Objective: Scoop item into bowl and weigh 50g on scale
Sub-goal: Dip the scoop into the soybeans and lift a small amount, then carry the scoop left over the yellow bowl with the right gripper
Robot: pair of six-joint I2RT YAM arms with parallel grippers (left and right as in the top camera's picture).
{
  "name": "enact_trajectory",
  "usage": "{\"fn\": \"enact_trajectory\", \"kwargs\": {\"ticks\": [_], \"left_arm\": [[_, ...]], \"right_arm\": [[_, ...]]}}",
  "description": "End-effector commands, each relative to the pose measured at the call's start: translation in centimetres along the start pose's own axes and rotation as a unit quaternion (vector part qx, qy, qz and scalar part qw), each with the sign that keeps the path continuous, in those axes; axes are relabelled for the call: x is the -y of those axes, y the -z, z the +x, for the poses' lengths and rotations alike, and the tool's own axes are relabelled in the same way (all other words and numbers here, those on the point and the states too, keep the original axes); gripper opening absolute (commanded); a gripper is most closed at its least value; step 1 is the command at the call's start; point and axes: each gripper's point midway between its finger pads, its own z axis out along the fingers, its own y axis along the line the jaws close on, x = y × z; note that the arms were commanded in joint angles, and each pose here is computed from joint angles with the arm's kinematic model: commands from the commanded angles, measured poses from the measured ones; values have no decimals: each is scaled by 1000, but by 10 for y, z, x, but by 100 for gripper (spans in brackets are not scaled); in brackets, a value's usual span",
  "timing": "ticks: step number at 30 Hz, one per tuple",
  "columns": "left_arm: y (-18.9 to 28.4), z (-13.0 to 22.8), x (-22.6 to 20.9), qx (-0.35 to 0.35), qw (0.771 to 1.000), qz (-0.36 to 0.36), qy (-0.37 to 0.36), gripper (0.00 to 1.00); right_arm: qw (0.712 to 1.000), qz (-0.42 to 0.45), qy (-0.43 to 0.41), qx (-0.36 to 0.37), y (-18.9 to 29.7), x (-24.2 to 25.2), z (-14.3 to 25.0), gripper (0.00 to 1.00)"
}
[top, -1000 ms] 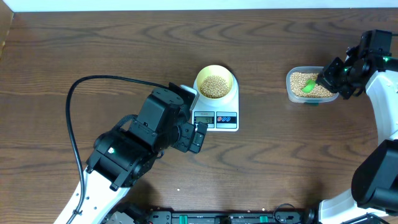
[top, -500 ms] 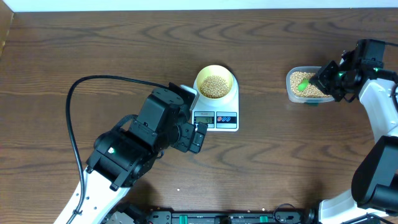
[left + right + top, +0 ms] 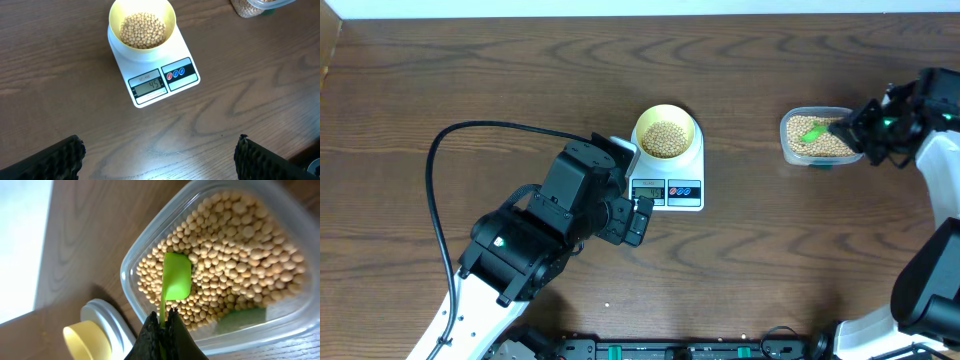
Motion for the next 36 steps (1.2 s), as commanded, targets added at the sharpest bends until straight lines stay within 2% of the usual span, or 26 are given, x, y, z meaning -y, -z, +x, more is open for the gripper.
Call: {"fn": "enact_trajectory", "kwargs": {"ticks": [1,10,15,27,36], "left_arm": [[5,-7,1,11,1000,2,4,98],[5,-7,1,11,1000,2,4,98],[5,-7,1,11,1000,2,4,98],[5,-7,1,11,1000,2,4,98],[5,-7,1,11,1000,2,4,98]], "right_arm": [[999,-48,4,-18,9,-3,0,1],[995,-87,2,-44,23,2,5,1],[988,-136,27,-63,27,-14,13,1],[975,-201,57,-78,34,-38,19,1],[962,-240,93,-90,25,-75,30,1]]}}
